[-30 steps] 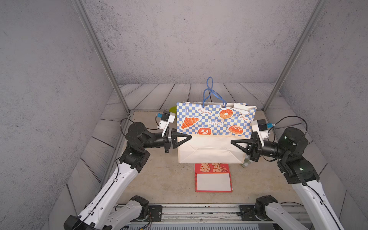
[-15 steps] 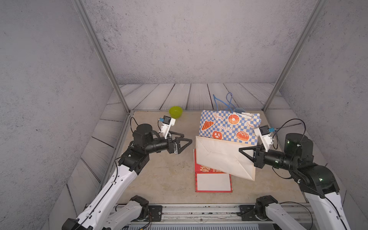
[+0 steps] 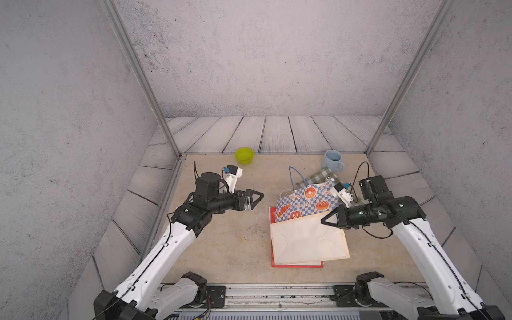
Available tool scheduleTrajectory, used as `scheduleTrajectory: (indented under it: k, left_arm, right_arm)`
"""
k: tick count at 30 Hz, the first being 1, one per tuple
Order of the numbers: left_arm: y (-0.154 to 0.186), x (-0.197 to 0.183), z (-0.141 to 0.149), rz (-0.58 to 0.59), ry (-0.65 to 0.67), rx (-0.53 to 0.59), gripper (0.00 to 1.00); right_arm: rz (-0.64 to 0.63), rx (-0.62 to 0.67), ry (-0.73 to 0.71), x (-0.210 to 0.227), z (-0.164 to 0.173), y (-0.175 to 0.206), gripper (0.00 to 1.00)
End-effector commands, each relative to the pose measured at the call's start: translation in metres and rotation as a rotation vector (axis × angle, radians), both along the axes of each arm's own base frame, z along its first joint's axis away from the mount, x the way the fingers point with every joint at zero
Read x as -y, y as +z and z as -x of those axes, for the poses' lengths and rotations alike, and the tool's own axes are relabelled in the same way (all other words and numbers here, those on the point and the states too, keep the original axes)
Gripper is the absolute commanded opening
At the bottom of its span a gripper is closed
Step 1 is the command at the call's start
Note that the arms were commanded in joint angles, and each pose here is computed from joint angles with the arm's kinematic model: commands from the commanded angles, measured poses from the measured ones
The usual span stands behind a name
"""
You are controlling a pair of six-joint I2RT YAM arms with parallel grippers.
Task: Put away the paper bag
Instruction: Place the paper bag at the center of the board.
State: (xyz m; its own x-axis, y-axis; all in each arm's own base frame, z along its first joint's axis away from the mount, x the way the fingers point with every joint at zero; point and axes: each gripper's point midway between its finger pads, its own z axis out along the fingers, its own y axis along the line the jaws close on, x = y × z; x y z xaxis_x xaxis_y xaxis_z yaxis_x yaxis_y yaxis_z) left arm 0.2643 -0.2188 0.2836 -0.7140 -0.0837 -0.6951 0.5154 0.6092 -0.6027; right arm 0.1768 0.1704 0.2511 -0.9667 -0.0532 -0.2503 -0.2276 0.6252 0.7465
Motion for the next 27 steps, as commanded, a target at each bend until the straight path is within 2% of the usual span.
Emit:
scheduleTrajectory:
  k: [1, 5, 11, 14, 17, 20, 23, 27]
  left_arm:
    - [-0.001, -0.001, -0.002, -0.011, -0.003, 0.020, 0.99]
    - [-0.002, 0.006, -0.002, 0.033, -0.035, -0.010, 0.99]
    - [-0.003, 0.015, 0.002, 0.078, -0.090, -0.040, 0.98]
    - [-0.007, 0.015, 0.000, 0.081, -0.083, -0.039, 0.99]
    - [-0.015, 0.014, -0.003, 0.070, -0.078, -0.065, 0.98]
    - [-0.022, 0.015, -0.008, 0.070, -0.073, -0.091, 0.98]
    - [-0.029, 0.018, -0.015, 0.080, -0.073, -0.119, 0.99]
    - [-0.032, 0.021, -0.023, 0.095, -0.074, -0.146, 0.98]
  right_arm:
    - [-0.120, 0.013, 0.044, -0.016, -0.014, 0.006, 0.00]
    - [-0.089, -0.046, 0.078, -0.007, -0.017, -0.024, 0.00]
    - [-0.130, -0.055, 0.032, 0.004, -0.041, -0.051, 0.00]
    - [-0.157, -0.103, 0.004, 0.009, -0.047, -0.070, 0.00]
    - [-0.104, -0.109, -0.018, 0.015, -0.050, -0.081, 0.03]
    - [0.001, -0.177, -0.059, 0.029, -0.050, -0.099, 0.06]
    - [0.064, -0.230, -0.077, 0.037, -0.050, -0.117, 0.16]
    - [0.138, -0.286, -0.084, 0.045, -0.052, -0.134, 0.34]
